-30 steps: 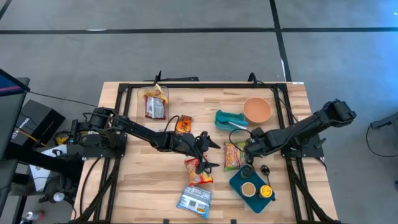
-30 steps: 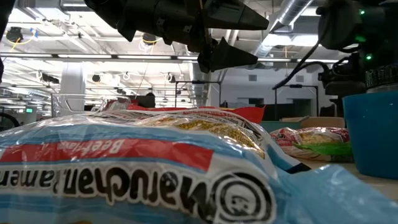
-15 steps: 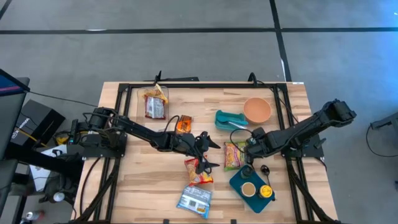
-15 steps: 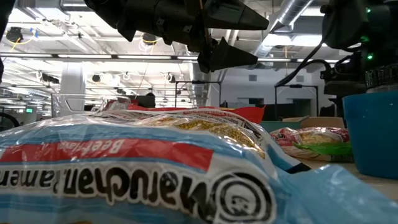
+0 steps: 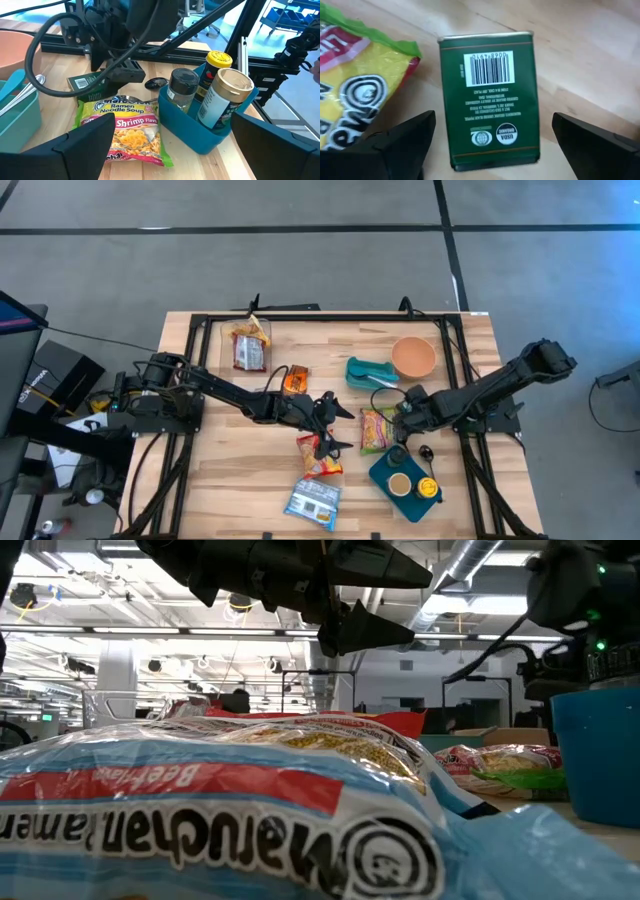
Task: Pick & Place Food Item
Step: Put the green seasoning can into the blue bin
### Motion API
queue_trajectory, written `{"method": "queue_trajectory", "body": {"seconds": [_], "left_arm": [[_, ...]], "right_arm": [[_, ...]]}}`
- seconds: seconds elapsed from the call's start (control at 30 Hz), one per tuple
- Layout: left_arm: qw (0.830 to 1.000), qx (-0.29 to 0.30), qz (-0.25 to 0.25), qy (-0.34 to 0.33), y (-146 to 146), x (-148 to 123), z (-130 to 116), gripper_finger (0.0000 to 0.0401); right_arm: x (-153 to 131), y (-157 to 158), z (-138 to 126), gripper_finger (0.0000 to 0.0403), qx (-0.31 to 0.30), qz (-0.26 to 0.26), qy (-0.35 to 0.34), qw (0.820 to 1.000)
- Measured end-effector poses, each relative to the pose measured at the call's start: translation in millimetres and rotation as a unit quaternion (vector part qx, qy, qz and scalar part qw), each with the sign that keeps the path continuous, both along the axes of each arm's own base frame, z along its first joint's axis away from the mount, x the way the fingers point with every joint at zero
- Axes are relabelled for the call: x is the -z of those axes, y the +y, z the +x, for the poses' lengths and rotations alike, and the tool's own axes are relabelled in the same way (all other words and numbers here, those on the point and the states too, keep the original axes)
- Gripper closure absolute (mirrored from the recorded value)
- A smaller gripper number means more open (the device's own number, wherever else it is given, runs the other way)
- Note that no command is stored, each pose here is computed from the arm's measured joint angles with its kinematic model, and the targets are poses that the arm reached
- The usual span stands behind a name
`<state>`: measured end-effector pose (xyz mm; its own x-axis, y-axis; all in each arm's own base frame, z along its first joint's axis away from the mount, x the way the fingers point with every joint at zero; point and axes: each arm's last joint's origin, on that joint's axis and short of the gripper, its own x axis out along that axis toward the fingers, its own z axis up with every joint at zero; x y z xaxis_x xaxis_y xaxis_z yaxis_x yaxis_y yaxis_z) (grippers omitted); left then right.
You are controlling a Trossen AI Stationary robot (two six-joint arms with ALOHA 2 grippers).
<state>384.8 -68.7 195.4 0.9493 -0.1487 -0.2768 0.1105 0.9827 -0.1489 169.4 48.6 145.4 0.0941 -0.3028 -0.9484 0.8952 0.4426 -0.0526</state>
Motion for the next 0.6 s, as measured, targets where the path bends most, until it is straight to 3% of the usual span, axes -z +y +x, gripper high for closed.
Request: {"method": "queue_trajectory", "body": {"seconds": [0.23,0.6], "left_arm": [[1.000,0.000,-0.001,-0.004,0,-1,0,0.0011],[1.000,0.000,-0.001,-0.005,0,-1,0,0.0011]], "right_arm": [[2,-2,-11,0.0007,0.017,0.015,-0.036,0.999],[15,0,-5,0.0007,0.007,0.004,-0.005,1.000]]}}
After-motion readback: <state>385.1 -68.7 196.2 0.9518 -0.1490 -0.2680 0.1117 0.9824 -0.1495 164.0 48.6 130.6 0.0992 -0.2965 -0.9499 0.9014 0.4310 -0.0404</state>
